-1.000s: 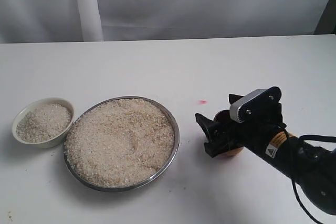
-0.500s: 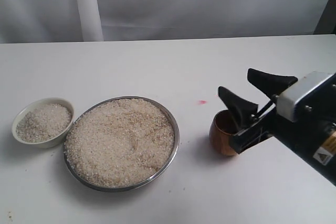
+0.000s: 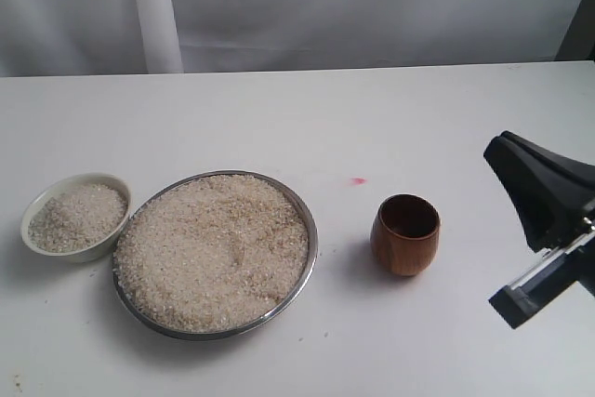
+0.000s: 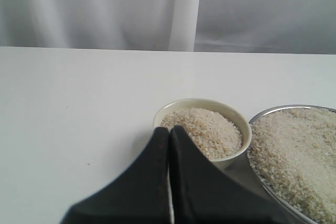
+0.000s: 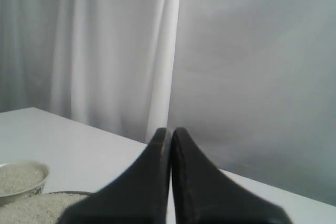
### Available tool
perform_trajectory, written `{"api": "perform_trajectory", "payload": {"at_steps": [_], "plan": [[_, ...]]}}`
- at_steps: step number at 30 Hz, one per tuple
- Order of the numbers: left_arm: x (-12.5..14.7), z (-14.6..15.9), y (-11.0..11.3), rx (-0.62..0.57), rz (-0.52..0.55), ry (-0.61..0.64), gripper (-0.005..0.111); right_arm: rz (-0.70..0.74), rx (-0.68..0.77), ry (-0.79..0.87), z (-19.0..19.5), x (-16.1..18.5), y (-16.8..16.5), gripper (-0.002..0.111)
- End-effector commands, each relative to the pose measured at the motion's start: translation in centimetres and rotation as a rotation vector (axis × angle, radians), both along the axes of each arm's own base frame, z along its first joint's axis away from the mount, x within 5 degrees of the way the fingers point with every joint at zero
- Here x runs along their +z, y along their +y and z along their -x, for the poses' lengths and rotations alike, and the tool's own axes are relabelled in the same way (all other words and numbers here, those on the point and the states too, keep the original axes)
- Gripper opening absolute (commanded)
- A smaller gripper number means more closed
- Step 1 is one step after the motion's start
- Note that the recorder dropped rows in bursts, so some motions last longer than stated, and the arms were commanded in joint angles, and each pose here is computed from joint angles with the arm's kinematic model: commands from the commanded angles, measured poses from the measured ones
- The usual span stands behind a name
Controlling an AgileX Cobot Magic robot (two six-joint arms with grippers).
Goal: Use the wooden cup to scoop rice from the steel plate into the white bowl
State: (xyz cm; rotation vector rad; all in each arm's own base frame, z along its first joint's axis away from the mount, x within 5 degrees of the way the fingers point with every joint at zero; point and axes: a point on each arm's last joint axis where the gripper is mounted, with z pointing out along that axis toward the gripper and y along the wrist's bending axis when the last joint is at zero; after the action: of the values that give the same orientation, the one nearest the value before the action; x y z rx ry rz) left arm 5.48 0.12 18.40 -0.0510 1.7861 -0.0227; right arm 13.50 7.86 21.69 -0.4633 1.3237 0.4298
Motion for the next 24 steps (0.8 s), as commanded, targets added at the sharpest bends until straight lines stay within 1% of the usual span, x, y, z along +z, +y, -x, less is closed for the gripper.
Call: {"api": "perform_trajectory", "payload": {"at_steps": [1,21,24], "plan": [[0.35,0.01,-0.03,-0.003,0.007,-0.019,0.0,-0.026,-0.01,-0.026,0.48,0.48,-0.4,0.0],[0.35,0.01,-0.03,-0.003,0.007,-0.019,0.0,-0.03,-0.01,-0.032,0.55,0.59,-0.43,0.0],[0.35,0.01,-0.03,-0.003,0.007,-0.019,0.0,0.015,-0.003,0.018,0.49,0.0,-0.3,0.0]]}}
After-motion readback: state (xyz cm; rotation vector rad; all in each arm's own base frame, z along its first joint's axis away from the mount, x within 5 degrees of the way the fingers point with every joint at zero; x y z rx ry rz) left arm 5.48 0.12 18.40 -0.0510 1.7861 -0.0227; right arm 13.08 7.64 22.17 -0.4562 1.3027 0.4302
